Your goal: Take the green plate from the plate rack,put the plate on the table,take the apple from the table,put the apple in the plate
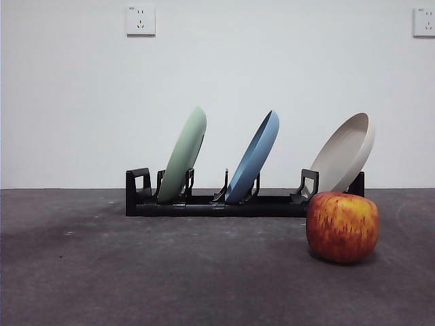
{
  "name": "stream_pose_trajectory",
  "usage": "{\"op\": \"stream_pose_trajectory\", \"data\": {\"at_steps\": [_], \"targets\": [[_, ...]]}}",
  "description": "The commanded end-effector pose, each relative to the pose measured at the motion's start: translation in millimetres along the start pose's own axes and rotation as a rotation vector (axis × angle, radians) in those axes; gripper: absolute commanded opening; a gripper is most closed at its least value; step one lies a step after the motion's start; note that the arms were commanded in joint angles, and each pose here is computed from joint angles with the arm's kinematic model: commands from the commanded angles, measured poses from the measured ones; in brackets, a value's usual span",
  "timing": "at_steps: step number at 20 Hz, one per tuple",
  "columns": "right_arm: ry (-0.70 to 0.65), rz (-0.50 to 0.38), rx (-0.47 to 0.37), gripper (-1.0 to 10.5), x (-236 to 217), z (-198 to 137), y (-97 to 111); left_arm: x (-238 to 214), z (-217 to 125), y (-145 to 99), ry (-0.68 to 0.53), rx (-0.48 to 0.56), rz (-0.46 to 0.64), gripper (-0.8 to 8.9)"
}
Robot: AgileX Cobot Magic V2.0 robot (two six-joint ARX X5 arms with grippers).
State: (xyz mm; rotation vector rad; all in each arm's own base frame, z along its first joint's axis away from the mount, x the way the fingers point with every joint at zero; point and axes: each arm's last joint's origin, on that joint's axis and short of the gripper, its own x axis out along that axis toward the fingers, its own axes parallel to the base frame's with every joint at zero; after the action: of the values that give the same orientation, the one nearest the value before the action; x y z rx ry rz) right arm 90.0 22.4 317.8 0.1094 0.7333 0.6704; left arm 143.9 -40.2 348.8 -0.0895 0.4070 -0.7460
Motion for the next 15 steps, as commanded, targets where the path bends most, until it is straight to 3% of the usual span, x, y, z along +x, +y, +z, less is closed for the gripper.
{"op": "stream_pose_trajectory", "data": {"at_steps": [1,9,15], "targets": [[-0.001,0.0,0.005,6.5,-0.4,0.3,0.4,25.9,19.0,9.2,0.02,0.004,0.013,5.53],[-0.001,0.0,0.007,6.5,-0.4,0.3,0.4,143.7,66.8,43.1,0.082,0.026,0.027,5.53],[-0.001,0.0,0.012,6.5,-0.4,0.3,0.4,226.6,60.3,73.5,0.152,0.01,0.065,5.52]]}}
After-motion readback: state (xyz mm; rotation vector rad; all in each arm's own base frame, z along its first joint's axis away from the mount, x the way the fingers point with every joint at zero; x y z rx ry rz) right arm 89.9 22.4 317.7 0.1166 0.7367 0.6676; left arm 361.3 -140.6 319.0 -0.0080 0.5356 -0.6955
